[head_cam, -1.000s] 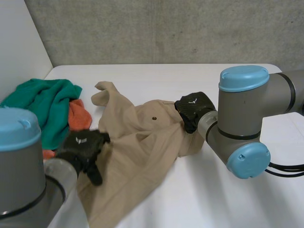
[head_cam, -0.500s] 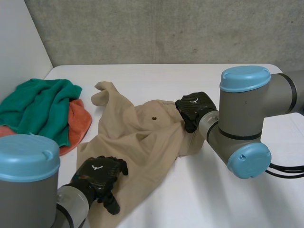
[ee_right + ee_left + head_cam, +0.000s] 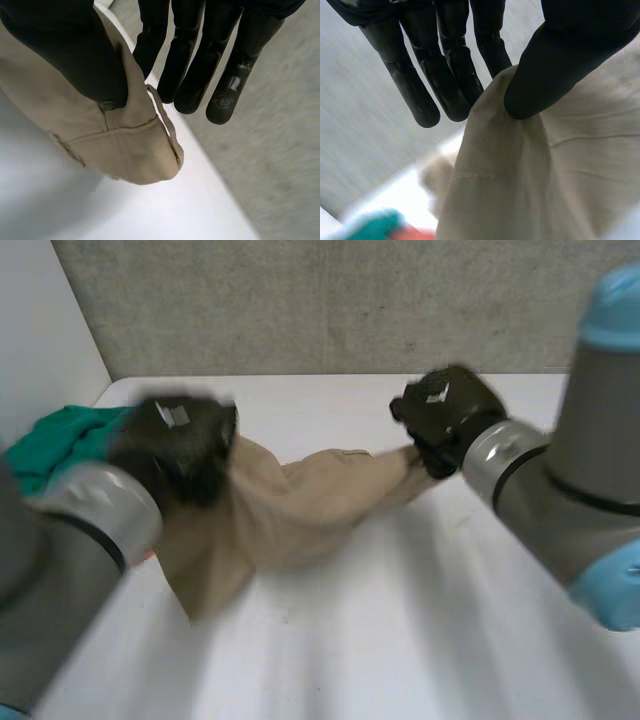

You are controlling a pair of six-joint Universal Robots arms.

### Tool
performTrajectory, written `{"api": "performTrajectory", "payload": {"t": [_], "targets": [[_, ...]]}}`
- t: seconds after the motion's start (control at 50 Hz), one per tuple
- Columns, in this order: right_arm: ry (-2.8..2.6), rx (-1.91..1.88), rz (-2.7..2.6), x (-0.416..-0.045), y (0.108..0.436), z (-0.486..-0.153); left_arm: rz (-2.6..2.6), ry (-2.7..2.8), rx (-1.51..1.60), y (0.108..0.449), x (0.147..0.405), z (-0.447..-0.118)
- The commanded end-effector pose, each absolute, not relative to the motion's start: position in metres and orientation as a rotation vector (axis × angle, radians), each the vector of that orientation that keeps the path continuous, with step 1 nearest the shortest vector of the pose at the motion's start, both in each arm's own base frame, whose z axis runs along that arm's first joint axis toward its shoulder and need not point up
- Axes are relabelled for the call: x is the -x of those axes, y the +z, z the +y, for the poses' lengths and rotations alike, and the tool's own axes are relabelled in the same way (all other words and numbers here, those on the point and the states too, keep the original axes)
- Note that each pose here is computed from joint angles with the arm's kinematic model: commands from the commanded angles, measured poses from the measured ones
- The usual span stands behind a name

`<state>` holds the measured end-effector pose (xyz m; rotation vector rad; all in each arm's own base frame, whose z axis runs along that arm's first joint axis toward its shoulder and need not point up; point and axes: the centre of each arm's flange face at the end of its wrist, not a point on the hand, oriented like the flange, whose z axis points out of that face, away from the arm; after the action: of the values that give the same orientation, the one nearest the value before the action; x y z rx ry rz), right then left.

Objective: Fold the laundry.

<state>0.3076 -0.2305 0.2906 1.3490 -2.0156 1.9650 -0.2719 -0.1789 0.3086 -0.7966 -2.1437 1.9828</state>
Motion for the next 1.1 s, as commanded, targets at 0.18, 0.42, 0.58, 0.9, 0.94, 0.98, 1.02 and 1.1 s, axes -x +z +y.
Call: {"api": "performTrajectory", "payload": {"t": [0.18,0.42,0.58,0.9,0.94,0.98,1.02,1.1], "targets": [[2.376,-1.128,-1.571,-0.270,0.453,-0.174,-1.544,2.617,0.534,0.478,0.234,-0.156],[2.173,-1.238,-1.747,-0.315,0.388,-0.247,-1.713,2.538,0.668,0.408,0.286,-0.250],[2.177,-1.068,-1.767,-0.348,0.329,-0.315,-1.575,2.684,0.643,0.362,0.328,-0.328],[2.164,-0.917,-1.480,-0.374,0.260,-0.378,-1.471,2.738,0.740,0.278,0.376,-0.386],[2.172,-0.913,-1.498,-0.372,0.264,-0.376,-1.495,2.717,0.745,0.274,0.374,-0.383],[2.166,-0.925,-1.525,-0.368,0.271,-0.371,-1.505,2.708,0.745,0.276,0.372,-0.380],[2.144,-0.941,-1.556,-0.363,0.275,-0.369,-1.536,2.687,0.749,0.280,0.365,-0.372],[2.042,-1.036,-1.668,-0.346,0.274,-0.362,-1.631,2.610,0.784,0.271,0.354,-0.353]]}}
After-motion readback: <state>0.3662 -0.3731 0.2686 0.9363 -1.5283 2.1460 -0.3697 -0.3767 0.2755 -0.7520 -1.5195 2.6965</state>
